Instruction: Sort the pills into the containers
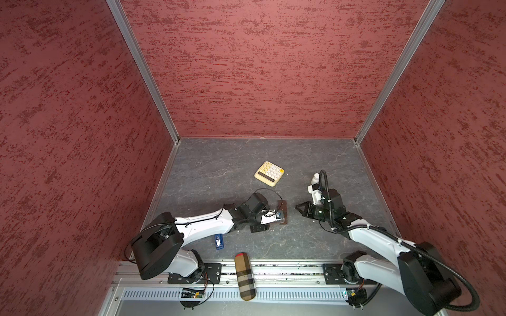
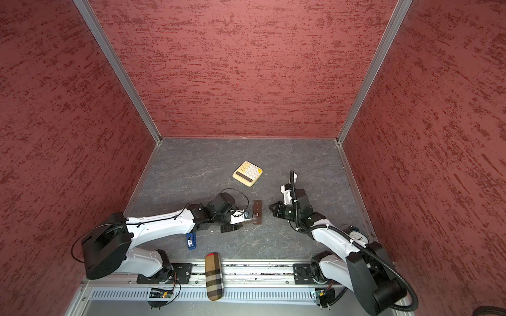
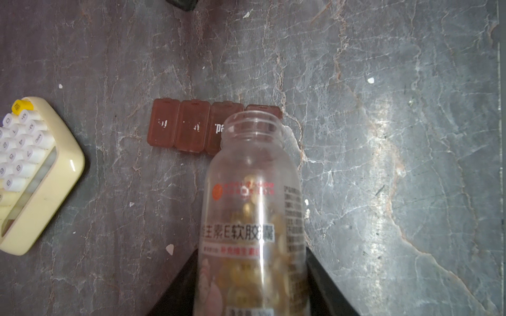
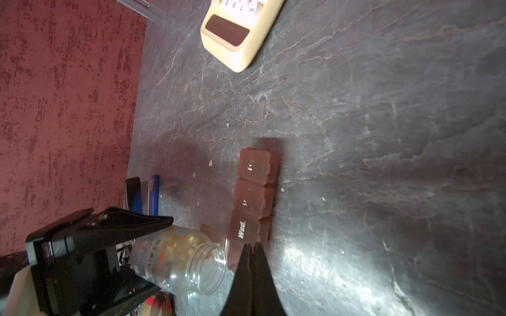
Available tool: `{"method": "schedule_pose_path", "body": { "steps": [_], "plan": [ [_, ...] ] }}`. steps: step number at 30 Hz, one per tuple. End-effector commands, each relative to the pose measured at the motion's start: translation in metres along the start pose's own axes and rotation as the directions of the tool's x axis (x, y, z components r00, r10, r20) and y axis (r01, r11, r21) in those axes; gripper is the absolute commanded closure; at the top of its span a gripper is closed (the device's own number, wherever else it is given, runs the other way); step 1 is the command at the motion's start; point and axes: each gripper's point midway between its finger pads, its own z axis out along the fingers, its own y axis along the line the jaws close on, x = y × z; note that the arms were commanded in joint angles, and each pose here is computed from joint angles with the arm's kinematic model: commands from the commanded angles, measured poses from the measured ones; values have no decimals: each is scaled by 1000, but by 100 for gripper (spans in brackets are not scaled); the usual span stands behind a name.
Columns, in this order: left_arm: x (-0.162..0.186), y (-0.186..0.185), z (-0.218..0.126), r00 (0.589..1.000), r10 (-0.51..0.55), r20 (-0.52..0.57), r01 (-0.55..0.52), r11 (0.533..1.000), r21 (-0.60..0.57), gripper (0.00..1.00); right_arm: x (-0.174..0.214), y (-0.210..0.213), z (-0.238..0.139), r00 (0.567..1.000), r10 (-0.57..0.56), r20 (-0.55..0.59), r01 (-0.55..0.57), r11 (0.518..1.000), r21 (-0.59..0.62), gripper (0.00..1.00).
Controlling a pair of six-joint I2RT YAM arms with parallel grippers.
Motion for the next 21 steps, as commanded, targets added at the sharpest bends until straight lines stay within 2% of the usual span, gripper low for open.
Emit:
{"method": "schedule_pose_path", "body": {
  "steps": [1, 7, 13, 21],
  "plan": [
    [-3, 1, 0, 1000, 12, -1, -12, 1000, 21, 100, 8, 6, -8, 993, -116, 21, 116, 993, -34, 100],
    [-5, 2, 1, 1000, 19, -7, -19, 999, 35, 100, 20, 14, -23, 976, -209, 62, 213, 975, -70, 100],
    [-7, 5, 2, 1000, 23, -11, -22, 999, 42, 100, 42, 29, -28, 945, -316, 84, 326, 934, -149, 100],
    [-10, 8, 1, 1000, 21, -2, -21, 999, 41, 100, 59, 26, -22, 939, -342, 51, 345, 928, -139, 100]
  ]
}}
